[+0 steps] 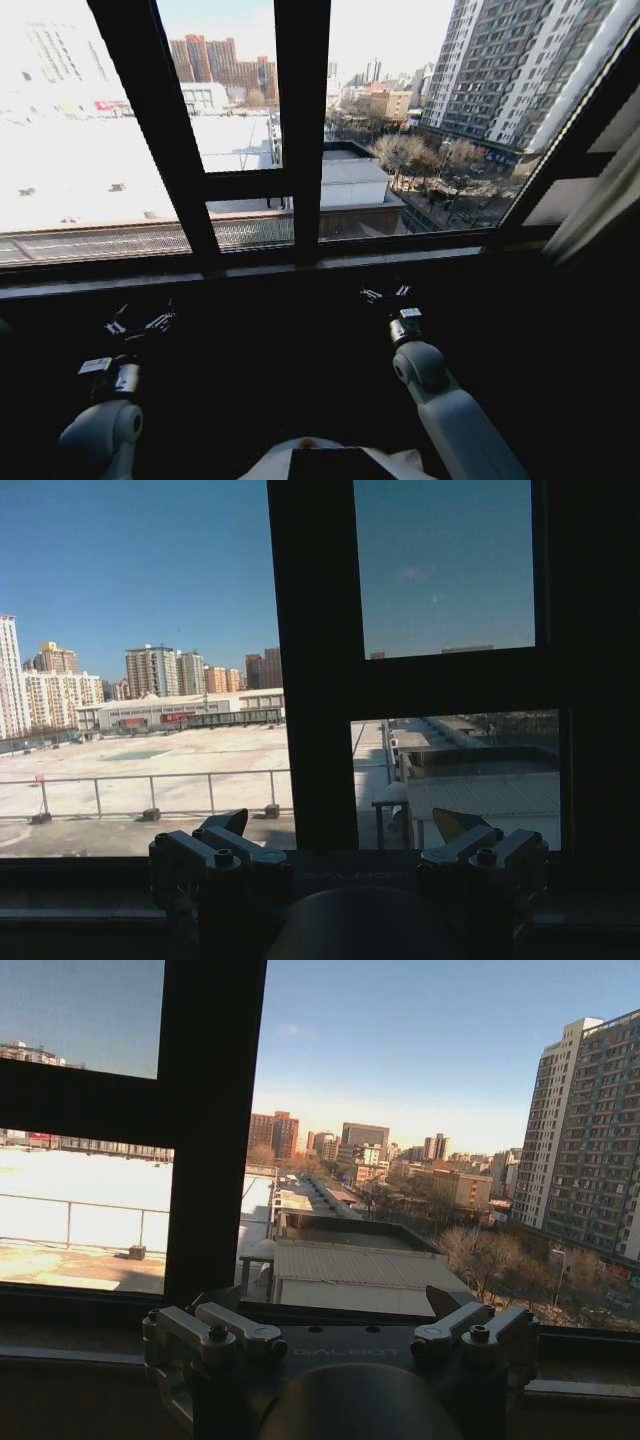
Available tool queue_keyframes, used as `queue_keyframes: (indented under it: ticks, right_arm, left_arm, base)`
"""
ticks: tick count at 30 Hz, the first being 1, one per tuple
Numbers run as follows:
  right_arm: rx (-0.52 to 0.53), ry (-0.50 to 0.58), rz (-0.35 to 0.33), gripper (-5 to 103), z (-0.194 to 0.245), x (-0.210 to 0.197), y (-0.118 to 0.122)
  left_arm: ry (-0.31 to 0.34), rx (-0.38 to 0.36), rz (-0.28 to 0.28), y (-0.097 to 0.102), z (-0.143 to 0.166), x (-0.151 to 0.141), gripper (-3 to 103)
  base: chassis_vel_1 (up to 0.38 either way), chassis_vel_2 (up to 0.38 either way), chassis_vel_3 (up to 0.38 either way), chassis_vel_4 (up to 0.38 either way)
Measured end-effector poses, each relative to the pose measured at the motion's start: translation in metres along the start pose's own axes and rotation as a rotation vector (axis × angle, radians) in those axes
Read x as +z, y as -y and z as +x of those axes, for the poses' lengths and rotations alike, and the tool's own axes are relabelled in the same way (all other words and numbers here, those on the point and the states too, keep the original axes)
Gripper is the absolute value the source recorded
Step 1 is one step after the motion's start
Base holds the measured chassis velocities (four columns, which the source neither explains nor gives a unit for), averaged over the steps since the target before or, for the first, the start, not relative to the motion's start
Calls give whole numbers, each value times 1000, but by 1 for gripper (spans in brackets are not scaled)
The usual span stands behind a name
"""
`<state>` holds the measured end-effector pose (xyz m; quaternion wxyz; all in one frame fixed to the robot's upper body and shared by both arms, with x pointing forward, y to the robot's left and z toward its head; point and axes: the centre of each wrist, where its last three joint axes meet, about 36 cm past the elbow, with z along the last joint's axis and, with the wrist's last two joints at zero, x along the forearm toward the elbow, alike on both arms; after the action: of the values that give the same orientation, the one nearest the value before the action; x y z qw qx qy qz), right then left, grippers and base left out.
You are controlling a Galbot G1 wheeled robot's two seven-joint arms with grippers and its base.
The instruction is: Open the curtains by pulling them apart, changing their state from closed to fully open.
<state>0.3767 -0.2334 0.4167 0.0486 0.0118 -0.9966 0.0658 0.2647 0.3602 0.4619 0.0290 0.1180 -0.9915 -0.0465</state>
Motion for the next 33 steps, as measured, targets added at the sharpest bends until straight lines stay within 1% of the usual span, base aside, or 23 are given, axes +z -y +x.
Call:
queue_keyframes:
  ticks: [6, 11, 18, 26, 30, 33]
  right_arm:
    - [-5, -1, -4, 100, 5, 1, -3]
    - [1, 10, 5, 100, 6, 2, -2]
    - [1, 16, 5, 100, 6, 1, -3]
    - [-5, 29, 4, 100, 3, 5, -5]
    - [-6, 28, 4, 100, 2, 6, -6]
    - [-7, 20, 4, 100, 3, 6, -6]
  left_arm:
    - [10, 4, -1, 0, -3, -2, 100]
    - [12, 6, 1, 1, -3, -2, 100]
    - [15, 4, -2, 0, -6, -1, 100]
    - [12, -3, 2, -2, -6, 6, 100]
    - [12, -4, 3, -2, -5, 7, 100]
    - [11, -6, 4, -1, -5, 9, 100]
  base:
    - [-48, -326, 47, 307]
    - [108, -219, -81, 237]
    - [284, -241, -305, 260]
    - [347, -336, -366, 333]
    - [168, -140, -142, 192]
    - [12, -21, -32, 68]
